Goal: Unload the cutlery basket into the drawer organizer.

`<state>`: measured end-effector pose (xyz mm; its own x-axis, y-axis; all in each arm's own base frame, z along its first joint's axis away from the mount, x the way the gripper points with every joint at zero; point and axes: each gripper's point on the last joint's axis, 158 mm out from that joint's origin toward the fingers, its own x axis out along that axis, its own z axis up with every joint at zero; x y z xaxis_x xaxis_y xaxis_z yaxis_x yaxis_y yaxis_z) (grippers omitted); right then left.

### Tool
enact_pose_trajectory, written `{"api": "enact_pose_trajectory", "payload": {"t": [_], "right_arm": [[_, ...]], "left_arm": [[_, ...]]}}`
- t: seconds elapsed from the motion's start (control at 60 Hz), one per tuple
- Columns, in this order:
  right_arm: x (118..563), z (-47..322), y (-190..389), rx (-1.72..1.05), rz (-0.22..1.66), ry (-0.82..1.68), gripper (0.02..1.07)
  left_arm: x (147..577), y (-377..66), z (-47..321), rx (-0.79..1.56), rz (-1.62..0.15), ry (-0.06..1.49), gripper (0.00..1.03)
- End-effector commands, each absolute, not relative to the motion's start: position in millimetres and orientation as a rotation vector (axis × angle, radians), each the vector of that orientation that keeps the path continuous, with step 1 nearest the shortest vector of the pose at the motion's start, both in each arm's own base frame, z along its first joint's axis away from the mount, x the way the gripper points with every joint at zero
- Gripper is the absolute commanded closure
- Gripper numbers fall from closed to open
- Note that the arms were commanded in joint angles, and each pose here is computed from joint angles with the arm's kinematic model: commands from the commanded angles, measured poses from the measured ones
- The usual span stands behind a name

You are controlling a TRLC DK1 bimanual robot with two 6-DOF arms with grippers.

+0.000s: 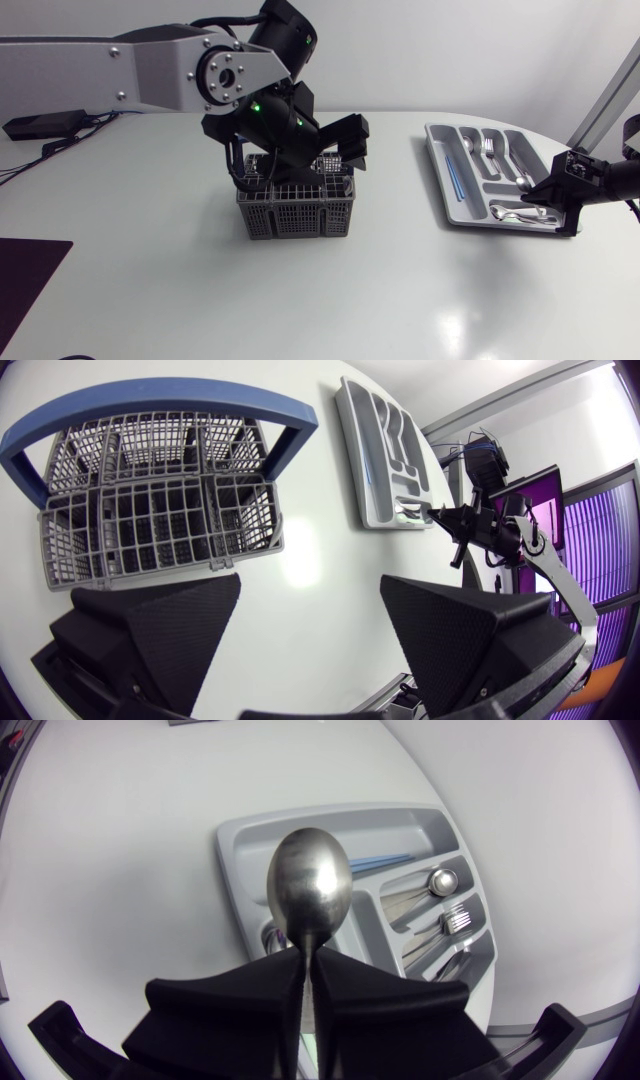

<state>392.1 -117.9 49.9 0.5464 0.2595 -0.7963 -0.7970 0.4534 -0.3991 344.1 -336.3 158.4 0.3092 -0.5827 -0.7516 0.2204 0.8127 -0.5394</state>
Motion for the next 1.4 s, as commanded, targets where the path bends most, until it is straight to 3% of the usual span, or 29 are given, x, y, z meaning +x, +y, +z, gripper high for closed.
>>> {"api": "enact_pose_trajectory", "payload": {"t": [0.0, 0.25, 0.5, 0.617, 0.85, 0.983, 1.383], "right_arm": [[395.0, 34.1, -130.5, -0.92, 0.729, 0.739, 1.02], [397.7, 2.6, -158.9, -1.036, 0.676, 0.819, 1.0], [392.3, -15.2, -173.6, -1.092, 0.616, 0.87, 0.83], [388.6, -7.5, -174.0, -1.088, 0.592, 0.868, 0.59], [381.3, 14.0, -164.8, -1.059, 0.535, 0.85, 0.24], [379.3, 27.9, -146.3, -0.994, 0.517, 0.816, 0.18], [349.3, 69.8, -32.5, -0.635, 0.682, 0.779, 0.16]], "left_arm": [[346.1, -344.5, 155.3, -0.336, -0.562, 1.139, 0.05], [344.7, -350.6, 147.9, -0.292, -0.567, 1.144, 0.05], [344.6, -354.5, 142.6, -0.252, -0.574, 1.149, 0.05], [349.4, -352.8, 138.9, -0.21, -0.563, 1.132, 0.05], [363.4, -343.3, 134.2, -0.147, -0.556, 1.115, 0.05], [369.2, -340.1, 133.1, -0.094, -0.567, 1.091, 0.05], [378.0, -337.4, 117.4, 0.017, -0.604, 1.082, 0.06]]}}
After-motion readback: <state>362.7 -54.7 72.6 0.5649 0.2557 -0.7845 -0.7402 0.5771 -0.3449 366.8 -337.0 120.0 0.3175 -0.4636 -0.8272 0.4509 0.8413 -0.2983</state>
